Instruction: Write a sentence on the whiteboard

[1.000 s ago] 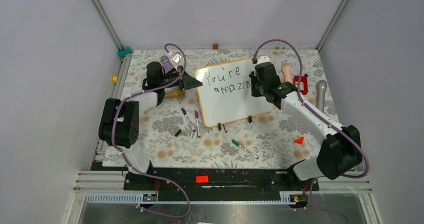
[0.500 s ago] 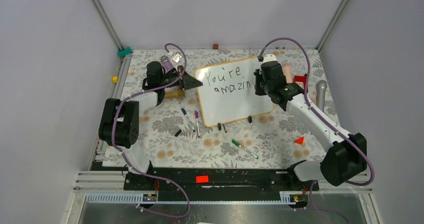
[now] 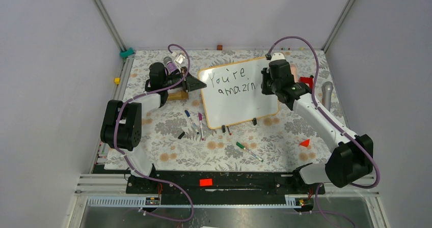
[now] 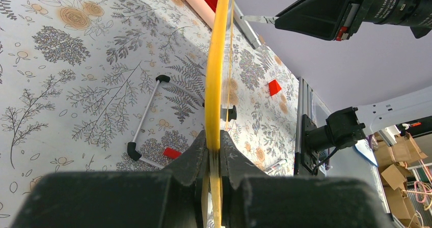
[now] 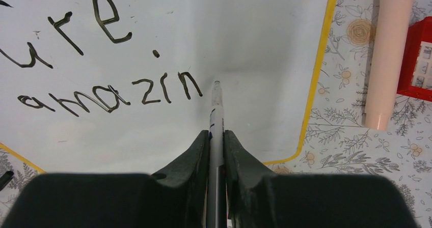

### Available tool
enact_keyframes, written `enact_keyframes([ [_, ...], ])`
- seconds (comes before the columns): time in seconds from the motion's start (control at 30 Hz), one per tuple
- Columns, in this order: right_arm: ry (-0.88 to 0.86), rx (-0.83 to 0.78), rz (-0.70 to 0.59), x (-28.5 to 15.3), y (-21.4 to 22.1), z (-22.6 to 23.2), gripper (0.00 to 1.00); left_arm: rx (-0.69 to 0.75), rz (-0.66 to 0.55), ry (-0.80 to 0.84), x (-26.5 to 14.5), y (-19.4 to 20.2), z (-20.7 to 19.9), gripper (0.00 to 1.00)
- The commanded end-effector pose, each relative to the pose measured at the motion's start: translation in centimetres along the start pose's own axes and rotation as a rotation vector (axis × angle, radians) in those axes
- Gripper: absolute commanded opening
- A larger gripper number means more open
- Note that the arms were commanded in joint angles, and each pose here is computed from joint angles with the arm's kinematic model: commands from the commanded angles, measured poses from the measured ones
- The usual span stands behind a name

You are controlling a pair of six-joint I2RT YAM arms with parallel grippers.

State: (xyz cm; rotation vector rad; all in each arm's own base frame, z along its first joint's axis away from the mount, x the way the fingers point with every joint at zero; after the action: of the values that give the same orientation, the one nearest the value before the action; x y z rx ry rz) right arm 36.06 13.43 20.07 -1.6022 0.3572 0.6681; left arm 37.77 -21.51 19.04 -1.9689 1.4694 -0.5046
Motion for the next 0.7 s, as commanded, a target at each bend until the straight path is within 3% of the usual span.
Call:
enact_keyframes([
  [0.0,-0.037,0.023,-0.062,-0.2,-2.5,0.6,0.0,0.124,0.002,0.053,0.3,-1.1,-1.1,0.0],
  [0.67,-0.037,0.016,-0.043,1.3,-3.0,0.8,0.0,0.128,0.006,0.057,0.2,-0.9,-1.2,0.0],
])
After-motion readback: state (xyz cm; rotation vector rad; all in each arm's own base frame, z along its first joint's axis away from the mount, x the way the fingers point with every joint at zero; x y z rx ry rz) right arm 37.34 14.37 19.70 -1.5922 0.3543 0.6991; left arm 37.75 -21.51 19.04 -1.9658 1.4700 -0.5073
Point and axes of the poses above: each gripper's point midway between its finger pads, its own x axis out along the fingers, its own z axis along the line the jaws close on, y = z × x, the point moved 1 cm from there along -x, back along the fingers, and after that the axes turned 8 degrees about -x, right-handed, at the moved point
